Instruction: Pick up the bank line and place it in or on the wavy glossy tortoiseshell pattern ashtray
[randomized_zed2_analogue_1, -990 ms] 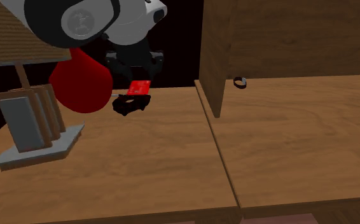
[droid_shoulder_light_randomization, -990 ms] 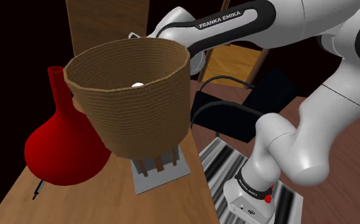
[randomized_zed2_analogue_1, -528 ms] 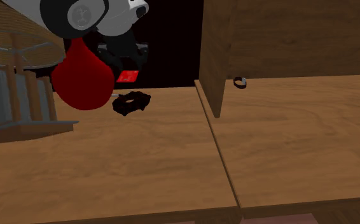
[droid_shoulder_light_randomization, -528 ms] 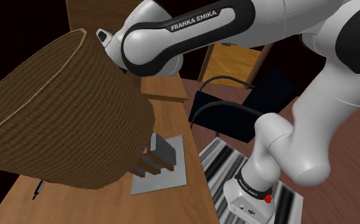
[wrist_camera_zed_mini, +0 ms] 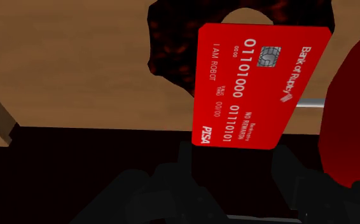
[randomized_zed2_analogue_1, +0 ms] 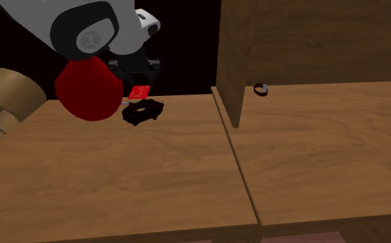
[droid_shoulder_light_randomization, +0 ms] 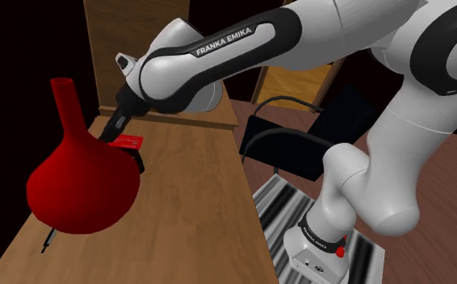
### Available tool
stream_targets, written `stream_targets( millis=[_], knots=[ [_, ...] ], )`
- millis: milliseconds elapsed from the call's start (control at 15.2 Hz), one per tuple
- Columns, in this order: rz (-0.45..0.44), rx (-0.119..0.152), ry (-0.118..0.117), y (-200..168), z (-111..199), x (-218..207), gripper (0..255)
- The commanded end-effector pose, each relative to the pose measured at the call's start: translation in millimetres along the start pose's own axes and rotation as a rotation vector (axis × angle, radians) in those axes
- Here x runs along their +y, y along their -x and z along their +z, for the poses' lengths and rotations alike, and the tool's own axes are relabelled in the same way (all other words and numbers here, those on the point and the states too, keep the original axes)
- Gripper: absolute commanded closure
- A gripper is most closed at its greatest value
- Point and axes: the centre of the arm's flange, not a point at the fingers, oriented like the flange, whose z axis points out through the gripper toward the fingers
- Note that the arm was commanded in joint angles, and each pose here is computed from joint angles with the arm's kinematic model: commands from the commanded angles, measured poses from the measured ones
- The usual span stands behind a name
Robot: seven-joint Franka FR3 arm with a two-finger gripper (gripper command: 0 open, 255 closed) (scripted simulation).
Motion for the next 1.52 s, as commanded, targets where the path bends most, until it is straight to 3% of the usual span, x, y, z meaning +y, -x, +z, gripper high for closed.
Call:
stream_targets(
  millis=[0, 396, 924, 990, 1320, 1452],
  knots=[
    [0.000, 0.000, 0.000, 6, 9, 1, 255],
    [0.000, 0.000, 0.000, 24, 35, 1, 255],
    [0.000, 0.000, 0.000, 25, 37, 1, 255],
    [0.000, 0.000, 0.000, 25, 37, 1, 0],
    [0.000, 0.000, 0.000, 25, 37, 1, 0],
    [0.000, 0.000, 0.000, 25, 10, 1, 0]
  ],
)
